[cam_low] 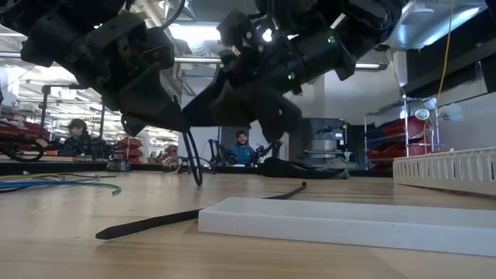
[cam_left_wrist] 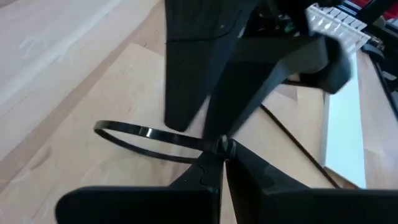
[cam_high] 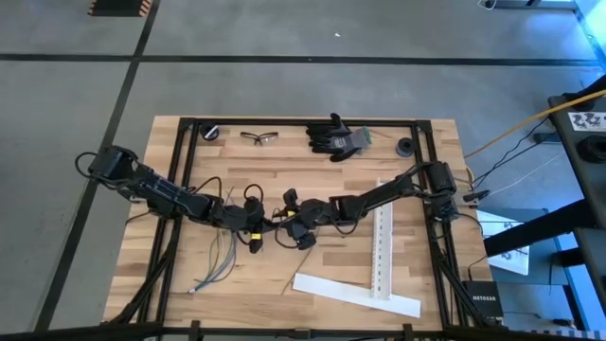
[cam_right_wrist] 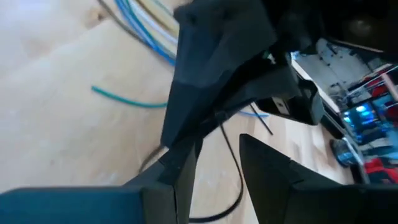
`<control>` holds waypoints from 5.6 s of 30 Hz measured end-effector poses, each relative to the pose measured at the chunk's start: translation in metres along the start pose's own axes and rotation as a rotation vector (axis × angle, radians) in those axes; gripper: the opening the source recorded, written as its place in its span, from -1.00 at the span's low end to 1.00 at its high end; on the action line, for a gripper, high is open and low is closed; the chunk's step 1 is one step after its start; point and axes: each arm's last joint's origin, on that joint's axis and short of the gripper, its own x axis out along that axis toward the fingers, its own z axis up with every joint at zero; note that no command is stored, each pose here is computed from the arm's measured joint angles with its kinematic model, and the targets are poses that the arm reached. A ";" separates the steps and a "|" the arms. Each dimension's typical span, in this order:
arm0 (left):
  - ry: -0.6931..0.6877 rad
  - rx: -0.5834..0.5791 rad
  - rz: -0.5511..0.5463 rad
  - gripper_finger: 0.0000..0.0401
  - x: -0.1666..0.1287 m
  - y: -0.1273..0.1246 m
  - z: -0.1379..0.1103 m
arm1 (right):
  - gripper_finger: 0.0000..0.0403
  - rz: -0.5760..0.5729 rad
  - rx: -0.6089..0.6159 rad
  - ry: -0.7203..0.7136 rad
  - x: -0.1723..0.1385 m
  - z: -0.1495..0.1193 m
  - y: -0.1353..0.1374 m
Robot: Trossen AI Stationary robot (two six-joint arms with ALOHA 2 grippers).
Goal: Ziptie cables
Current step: Wrap the cable wires with the black zip tie
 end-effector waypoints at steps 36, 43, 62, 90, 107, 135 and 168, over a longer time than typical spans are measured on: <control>0.000 -0.025 0.032 -1.00 0.002 0.008 0.004 | -1.00 -0.003 -0.155 0.060 0.001 0.006 0.026; 0.005 -0.052 0.071 -1.00 0.004 0.015 0.006 | -1.00 -0.035 -0.272 0.104 0.000 0.007 0.030; 0.074 -0.008 0.027 -1.00 0.011 0.023 0.002 | -1.00 -0.096 -0.173 0.095 0.015 -0.001 0.042; 0.209 0.403 -0.035 -0.39 -0.018 0.027 0.011 | -1.00 -0.112 -0.112 0.114 0.019 -0.010 0.040; 0.178 0.676 -0.190 -0.41 -0.004 0.052 0.023 | -1.00 -0.103 -0.115 0.128 0.019 -0.012 0.041; 0.173 0.678 -0.140 -1.00 0.010 0.058 0.018 | -1.00 -0.117 -0.089 0.151 0.018 -0.013 0.040; 0.237 0.699 -0.136 -0.38 0.014 0.037 0.021 | -1.00 -0.061 -0.020 0.232 0.012 0.001 0.059</control>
